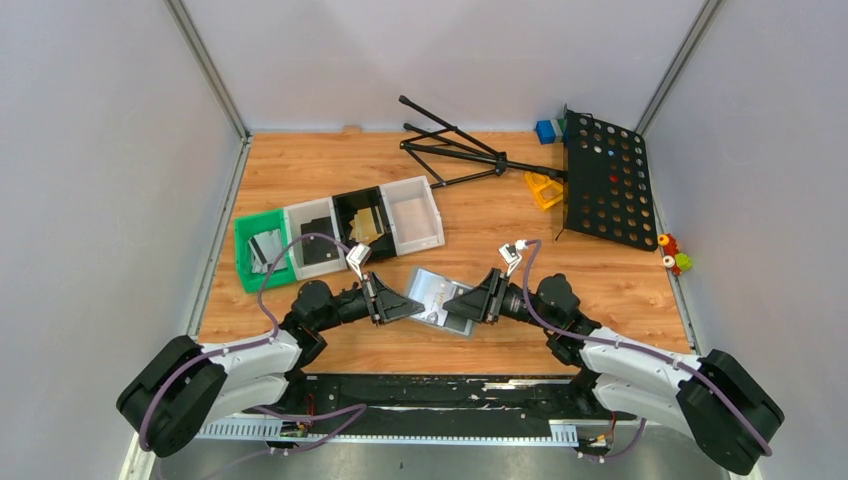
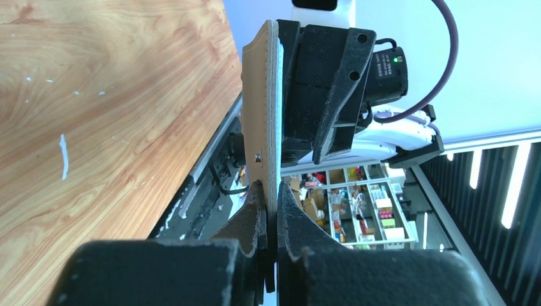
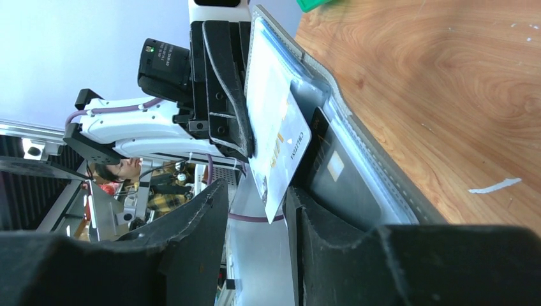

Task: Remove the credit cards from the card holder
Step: Remove the credit card from the card holder.

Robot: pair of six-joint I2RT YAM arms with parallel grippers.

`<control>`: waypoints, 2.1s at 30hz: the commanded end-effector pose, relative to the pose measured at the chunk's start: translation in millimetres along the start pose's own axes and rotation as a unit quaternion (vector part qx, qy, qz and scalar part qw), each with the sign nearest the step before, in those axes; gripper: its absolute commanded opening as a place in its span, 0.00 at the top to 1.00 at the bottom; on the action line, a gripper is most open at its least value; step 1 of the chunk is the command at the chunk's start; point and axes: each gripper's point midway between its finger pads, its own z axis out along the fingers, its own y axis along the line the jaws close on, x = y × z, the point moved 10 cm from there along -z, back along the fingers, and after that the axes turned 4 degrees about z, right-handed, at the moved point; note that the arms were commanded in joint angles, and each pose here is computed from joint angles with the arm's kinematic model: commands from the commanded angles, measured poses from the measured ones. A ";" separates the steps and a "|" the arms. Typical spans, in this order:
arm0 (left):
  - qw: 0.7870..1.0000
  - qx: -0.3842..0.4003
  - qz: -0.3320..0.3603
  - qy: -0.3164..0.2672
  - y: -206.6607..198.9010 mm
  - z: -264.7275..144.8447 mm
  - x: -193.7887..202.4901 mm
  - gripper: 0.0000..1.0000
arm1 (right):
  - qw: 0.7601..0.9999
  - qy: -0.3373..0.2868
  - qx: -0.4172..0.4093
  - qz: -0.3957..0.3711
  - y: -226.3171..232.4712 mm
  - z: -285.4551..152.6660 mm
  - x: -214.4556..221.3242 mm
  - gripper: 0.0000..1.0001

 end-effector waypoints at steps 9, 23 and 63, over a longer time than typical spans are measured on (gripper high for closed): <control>0.992 0.112 0.047 -0.019 -33.7 -2.2 -8.5 1.00 | 0.999 -0.009 -0.022 0.022 0.1 4.1 -1.9 0.51; 0.992 0.107 0.061 -0.004 -34.6 -0.6 -6.3 1.00 | 0.999 0.004 -0.051 0.002 12.9 11.5 -7.7 0.96; 0.939 -0.333 0.087 -0.009 47.4 -42.7 -12.0 1.00 | 0.973 -0.027 0.160 -0.166 20.8 8.5 -41.8 1.00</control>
